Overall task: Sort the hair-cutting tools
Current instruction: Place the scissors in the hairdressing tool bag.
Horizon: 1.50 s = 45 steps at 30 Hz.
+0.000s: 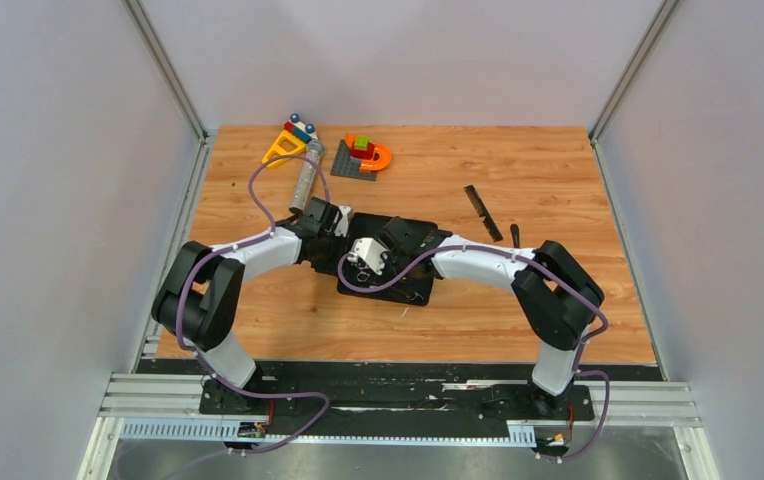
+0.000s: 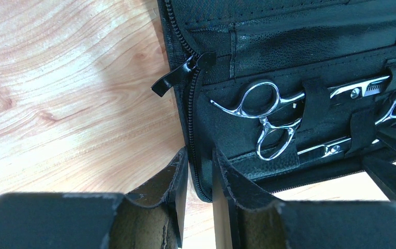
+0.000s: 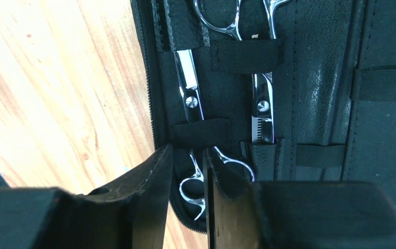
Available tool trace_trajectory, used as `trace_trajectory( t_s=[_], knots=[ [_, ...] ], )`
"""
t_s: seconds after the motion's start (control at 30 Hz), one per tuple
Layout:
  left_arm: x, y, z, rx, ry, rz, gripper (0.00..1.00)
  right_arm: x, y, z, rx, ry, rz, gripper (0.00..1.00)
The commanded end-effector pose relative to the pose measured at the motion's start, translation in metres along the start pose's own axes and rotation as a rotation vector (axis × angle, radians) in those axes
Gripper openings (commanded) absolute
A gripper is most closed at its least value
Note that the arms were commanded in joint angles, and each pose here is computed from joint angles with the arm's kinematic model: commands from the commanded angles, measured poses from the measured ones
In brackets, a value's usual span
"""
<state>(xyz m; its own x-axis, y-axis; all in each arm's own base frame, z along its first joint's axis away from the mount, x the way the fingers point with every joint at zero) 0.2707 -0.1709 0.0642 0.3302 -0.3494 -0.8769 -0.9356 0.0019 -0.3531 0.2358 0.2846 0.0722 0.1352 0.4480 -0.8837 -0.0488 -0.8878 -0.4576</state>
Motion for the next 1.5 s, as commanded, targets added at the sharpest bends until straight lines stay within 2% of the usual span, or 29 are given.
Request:
trace_trajectory(
  t_s=[0.0, 0.17, 0.3, 0.57, 0.77, 0.93, 1.07, 1.13, 1.17, 1.2, 1.23, 1.3, 1.4, 1.47],
  knots=[
    [0.004, 0.022, 0.006, -0.022, -0.022, 0.069, 0.29, -0.036, -0.028, -0.005, 0.038, 0.089, -0.112, 0.32],
    [0.003, 0.024, 0.007, -0.028, -0.022, 0.066, 0.29, -0.058, -0.021, -0.010, 0.140, 0.134, -0.139, 0.34],
    [0.002, 0.026, 0.007, -0.033, -0.023, 0.070, 0.29, -0.058, -0.002, -0.020, 0.270, 0.209, -0.083, 0.34],
    [-0.004, 0.042, 0.005, -0.056, 0.008, 0.148, 0.29, -0.071, 0.031, -0.050, 0.661, 0.363, -0.076, 0.37],
    [-0.016, 0.062, -0.015, -0.092, 0.171, 0.218, 0.32, -0.092, 0.054, -0.074, 0.958, 0.428, -0.216, 0.46],
    [-0.036, 0.069, -0.015, -0.077, 0.172, 0.198, 0.41, -0.118, 0.069, -0.084, 1.070, 0.512, -0.362, 0.53],
    [-0.057, 0.053, -0.016, -0.056, 0.131, 0.100, 0.60, -0.151, 0.084, -0.094, 1.130, 0.651, -0.456, 0.62],
    [-0.072, 0.039, -0.017, -0.043, 0.104, 0.021, 0.76, -0.171, 0.092, -0.100, 1.157, 0.728, -0.501, 0.66],
    [-0.083, 0.026, -0.019, -0.031, 0.087, -0.050, 0.81, -0.181, 0.095, -0.103, 1.176, 0.771, -0.523, 0.70],
    [-0.089, 0.022, -0.018, -0.027, 0.071, -0.077, 0.91, -0.192, 0.098, -0.105, 1.197, 0.810, -0.547, 0.77],
    [-0.103, 0.011, -0.018, -0.015, 0.048, -0.149, 0.95, -0.203, 0.101, -0.105, 1.214, 0.845, -0.577, 0.82],
    [-0.125, -0.003, -0.016, 0.000, 0.006, -0.260, 0.99, -0.218, 0.108, -0.108, 1.246, 0.892, -0.612, 0.98],
    [-0.156, -0.020, -0.007, 0.001, -0.082, -0.416, 1.00, -0.231, 0.120, -0.112, 1.291, 0.955, -0.628, 1.00],
    [-0.184, -0.028, -0.001, -0.018, -0.124, -0.538, 1.00, -0.236, 0.132, -0.115, 1.328, 0.977, -0.596, 1.00]
  ],
)
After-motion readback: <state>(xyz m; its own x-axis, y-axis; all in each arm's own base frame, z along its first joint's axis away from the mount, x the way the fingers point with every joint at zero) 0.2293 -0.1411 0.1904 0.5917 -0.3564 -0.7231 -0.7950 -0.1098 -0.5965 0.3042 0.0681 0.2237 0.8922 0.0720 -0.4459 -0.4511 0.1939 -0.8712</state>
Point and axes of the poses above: each gripper's point midway between its finger pads, its own x axis out along the fingers, its own z axis along the line the jaws close on, y = z × x, the point moved 5 cm from there along -x, back along the fingers, and after that the axes turned 11 degrees about -x, right-handed, at the moved point
